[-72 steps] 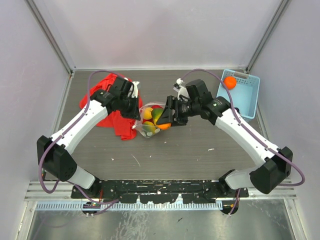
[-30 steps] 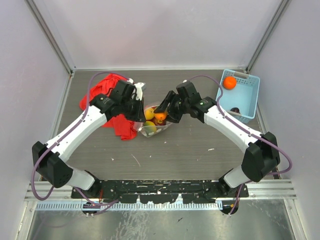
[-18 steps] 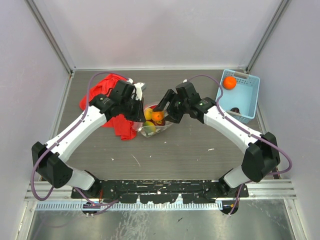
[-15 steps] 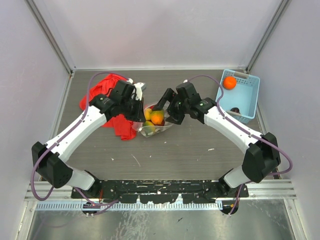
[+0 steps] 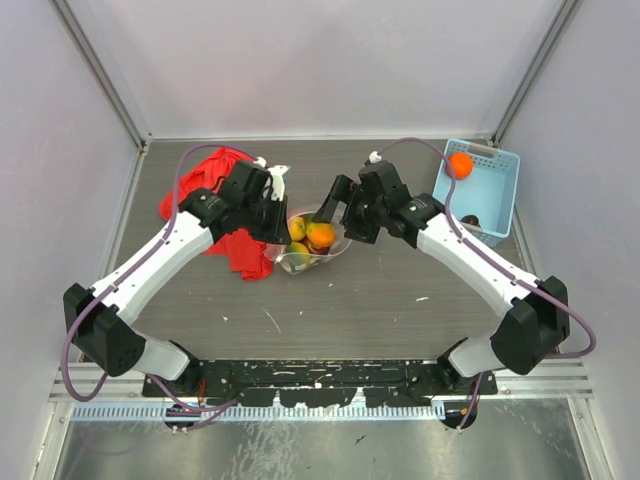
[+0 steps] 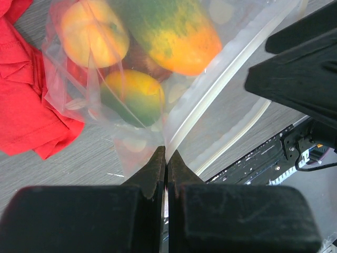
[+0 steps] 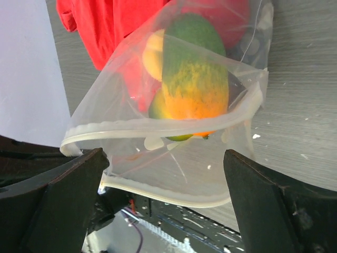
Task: Place the food in the zip-top bag and seal the zipper
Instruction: Place the fake fruit in the zipper food storage bag, then pick up the fake fruit from the bin.
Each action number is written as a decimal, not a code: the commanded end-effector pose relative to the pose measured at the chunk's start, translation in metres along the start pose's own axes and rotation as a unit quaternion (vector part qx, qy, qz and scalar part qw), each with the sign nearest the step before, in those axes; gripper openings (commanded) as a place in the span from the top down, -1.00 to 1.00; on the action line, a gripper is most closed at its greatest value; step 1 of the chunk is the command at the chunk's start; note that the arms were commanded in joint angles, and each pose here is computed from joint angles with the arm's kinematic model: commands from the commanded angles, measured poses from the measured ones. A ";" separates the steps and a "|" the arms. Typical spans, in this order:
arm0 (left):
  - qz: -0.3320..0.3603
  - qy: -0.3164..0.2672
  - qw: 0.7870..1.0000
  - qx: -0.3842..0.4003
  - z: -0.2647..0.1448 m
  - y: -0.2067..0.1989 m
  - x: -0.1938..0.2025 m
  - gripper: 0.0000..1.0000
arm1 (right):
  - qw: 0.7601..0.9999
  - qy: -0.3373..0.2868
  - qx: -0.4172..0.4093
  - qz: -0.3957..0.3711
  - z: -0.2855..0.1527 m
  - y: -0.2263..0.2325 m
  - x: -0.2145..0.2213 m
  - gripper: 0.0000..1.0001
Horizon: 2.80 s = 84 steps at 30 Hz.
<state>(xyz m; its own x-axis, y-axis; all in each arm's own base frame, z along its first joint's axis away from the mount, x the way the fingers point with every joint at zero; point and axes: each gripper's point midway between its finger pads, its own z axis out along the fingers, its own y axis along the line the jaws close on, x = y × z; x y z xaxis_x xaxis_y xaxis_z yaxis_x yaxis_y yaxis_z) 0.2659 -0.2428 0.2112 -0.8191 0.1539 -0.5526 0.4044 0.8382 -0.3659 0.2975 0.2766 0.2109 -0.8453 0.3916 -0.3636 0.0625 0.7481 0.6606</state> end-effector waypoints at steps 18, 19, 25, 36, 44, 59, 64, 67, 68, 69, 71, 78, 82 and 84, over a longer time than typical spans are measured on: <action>-0.002 -0.042 0.999 0.007 -0.015 -0.003 -0.019 1.00 | 0.960 -0.167 0.125 -0.187 -0.089 -0.070 -0.109 -1.00; -0.002 -0.043 0.999 0.006 -0.015 -0.002 -0.019 1.00 | 0.959 -0.171 0.130 -0.186 -0.091 -0.076 -0.115 -1.00; -0.007 -0.041 0.999 0.001 -0.014 0.002 -0.020 1.00 | 0.958 -0.177 0.162 -0.155 -0.100 -0.094 -0.140 -1.00; -0.009 -0.038 0.999 -0.001 -0.012 0.004 -0.020 1.00 | 0.939 -0.243 0.192 -0.148 -0.105 -0.122 -0.172 -1.00; -0.007 -0.040 0.999 -0.006 -0.012 0.006 -0.020 1.00 | 0.923 -0.307 0.201 -0.113 -0.124 -0.161 -0.232 -1.00; -0.006 -0.027 0.999 -0.019 -0.004 0.012 -0.018 1.00 | 0.913 -0.361 0.190 0.011 -0.099 -0.272 -0.332 -1.00; -0.006 -0.021 1.000 -0.022 0.000 0.014 -0.016 1.00 | 0.911 -0.366 0.187 0.037 -0.073 -0.302 -0.357 -1.00; -0.007 -0.015 1.000 -0.024 0.003 0.015 -0.015 1.00 | 0.913 -0.361 0.182 0.051 -0.049 -0.322 -0.366 -1.00; -0.007 -0.013 1.000 -0.025 0.004 0.016 -0.014 1.00 | 0.914 -0.362 0.177 0.054 -0.042 -0.325 -0.371 -1.00; -0.007 -0.012 1.000 -0.025 0.005 0.016 -0.014 1.00 | 0.915 -0.360 0.173 0.059 -0.035 -0.329 -0.373 -1.00; -0.006 -0.008 1.000 -0.027 0.007 0.017 -0.013 1.00 | 0.917 -0.356 0.166 0.063 -0.023 -0.336 -0.378 -1.00; -0.004 -0.003 1.000 -0.028 0.010 0.018 -0.013 1.00 | 0.930 -0.334 0.130 0.082 0.016 -0.350 -0.384 -1.00; -0.004 -0.003 1.000 -0.028 0.009 0.018 -0.014 1.00 | 0.936 -0.319 0.115 0.092 0.033 -0.357 -0.381 -1.00; -0.004 -0.003 1.000 -0.026 0.009 0.017 -0.013 1.00 | 0.938 -0.314 0.114 0.096 0.039 -0.361 -0.379 -0.96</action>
<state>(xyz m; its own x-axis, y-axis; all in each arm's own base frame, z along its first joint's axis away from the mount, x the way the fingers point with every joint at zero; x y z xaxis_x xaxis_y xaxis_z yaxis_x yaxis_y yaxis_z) 0.2772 -0.2331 0.1875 -0.8535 0.1500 -0.4990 0.3498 0.8747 -0.3355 0.5928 -0.1214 0.0554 -0.3852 0.7102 -0.5893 0.4333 0.7030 0.5640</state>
